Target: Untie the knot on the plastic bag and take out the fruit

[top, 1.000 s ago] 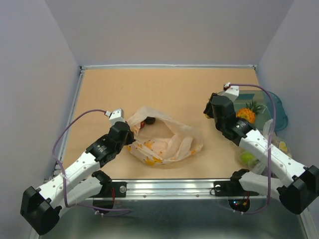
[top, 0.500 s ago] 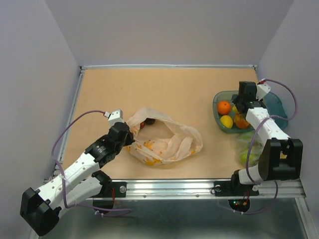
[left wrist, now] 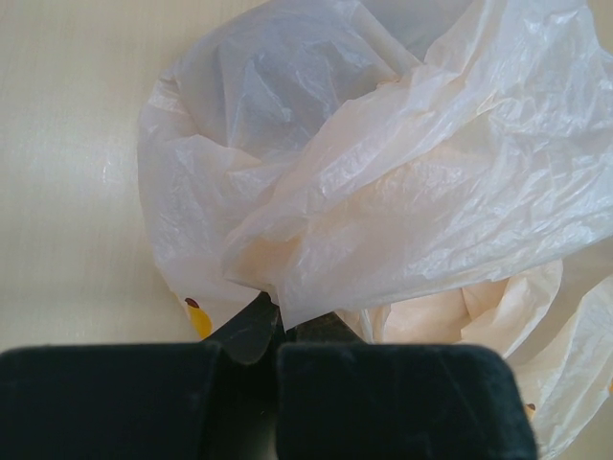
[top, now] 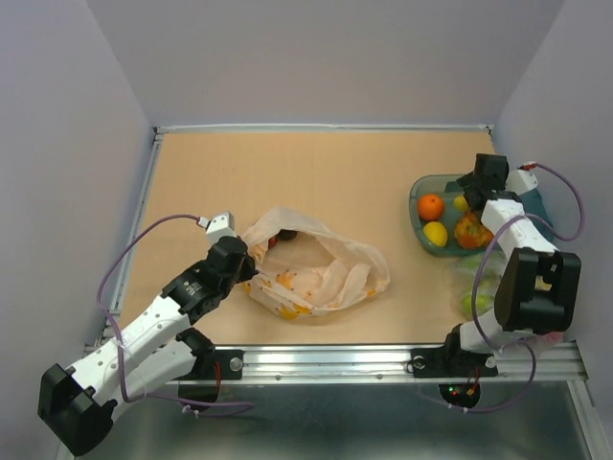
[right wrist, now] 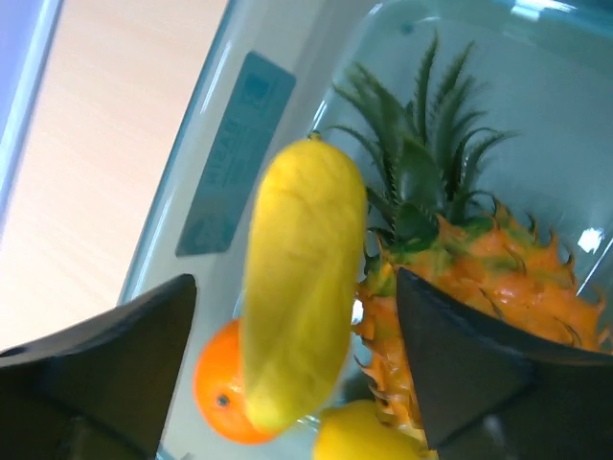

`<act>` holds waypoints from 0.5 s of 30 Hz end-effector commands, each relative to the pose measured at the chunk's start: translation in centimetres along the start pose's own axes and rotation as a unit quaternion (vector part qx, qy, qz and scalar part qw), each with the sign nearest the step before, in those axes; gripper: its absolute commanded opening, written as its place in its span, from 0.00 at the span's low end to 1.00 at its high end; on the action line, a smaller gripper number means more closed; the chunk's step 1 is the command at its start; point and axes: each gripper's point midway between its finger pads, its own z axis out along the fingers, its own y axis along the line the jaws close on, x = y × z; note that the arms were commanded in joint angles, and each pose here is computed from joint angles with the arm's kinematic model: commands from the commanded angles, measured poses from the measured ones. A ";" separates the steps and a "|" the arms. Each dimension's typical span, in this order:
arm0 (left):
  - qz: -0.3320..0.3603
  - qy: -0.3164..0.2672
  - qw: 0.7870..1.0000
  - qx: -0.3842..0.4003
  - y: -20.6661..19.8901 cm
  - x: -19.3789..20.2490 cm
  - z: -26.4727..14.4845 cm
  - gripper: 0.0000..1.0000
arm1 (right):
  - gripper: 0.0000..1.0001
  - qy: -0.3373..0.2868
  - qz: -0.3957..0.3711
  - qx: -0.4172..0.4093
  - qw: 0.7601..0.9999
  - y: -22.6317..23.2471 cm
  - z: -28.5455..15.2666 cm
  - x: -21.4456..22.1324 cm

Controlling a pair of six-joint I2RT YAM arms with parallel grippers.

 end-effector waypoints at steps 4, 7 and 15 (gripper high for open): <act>-0.007 -0.016 1.000 0.006 -0.7 -1.3 -0.6 0.13 | 1.00 -0.007 0.025 -0.074 0.997 3.9 -2.1 -2.9; -0.001 -0.013 1.000 0.005 -0.7 -1.3 -0.5 0.23 | 1.00 0.014 -0.004 -0.120 0.993 4.7 -3.9 -2.8; 0.013 -0.004 1.000 0.004 -0.9 -1.2 -0.3 0.68 | 1.00 0.032 -0.056 -0.226 0.972 4.8 -9.8 -2.5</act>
